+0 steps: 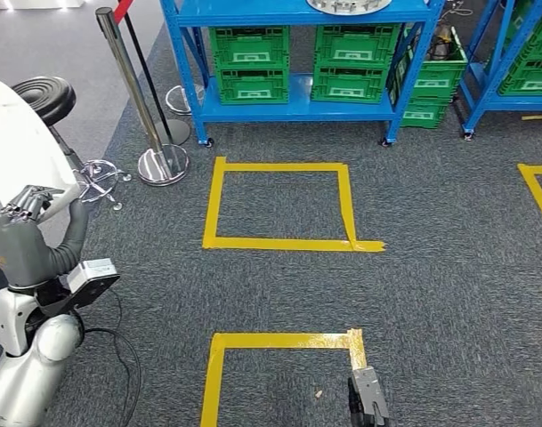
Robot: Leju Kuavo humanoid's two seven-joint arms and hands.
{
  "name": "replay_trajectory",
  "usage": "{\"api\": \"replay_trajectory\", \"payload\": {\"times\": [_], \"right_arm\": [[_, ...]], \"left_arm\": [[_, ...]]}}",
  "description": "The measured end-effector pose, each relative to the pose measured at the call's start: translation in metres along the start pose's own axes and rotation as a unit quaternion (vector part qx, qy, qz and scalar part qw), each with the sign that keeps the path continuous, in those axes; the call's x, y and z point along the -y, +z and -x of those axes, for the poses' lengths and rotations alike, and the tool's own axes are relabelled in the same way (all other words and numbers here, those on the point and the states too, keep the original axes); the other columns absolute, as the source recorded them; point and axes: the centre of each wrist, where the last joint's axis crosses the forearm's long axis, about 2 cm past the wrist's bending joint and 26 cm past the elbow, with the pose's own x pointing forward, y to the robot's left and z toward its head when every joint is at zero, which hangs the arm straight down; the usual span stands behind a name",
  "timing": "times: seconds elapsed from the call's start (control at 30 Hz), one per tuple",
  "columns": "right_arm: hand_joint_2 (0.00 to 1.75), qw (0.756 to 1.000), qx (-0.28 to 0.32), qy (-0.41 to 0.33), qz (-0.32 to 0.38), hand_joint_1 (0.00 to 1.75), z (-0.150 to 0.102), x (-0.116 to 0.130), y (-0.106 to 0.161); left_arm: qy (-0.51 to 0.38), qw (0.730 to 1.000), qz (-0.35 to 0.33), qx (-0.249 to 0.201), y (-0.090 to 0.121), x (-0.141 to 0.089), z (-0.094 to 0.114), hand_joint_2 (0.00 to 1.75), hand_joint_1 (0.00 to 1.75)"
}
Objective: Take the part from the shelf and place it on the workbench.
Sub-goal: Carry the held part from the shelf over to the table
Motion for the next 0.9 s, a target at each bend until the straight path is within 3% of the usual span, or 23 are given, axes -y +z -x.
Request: {"api": "replay_trajectory", "payload": {"times": [0.9], "right_arm": [[0.0,0.999,0.011,0.031,-0.01,0.0,-0.0031,-0.0041,-0.0014]], "left_arm": [[-0.005,1.0,-0.003,0.002,-0.0041,-0.0017,0.0035,1.75,1.75]]}}
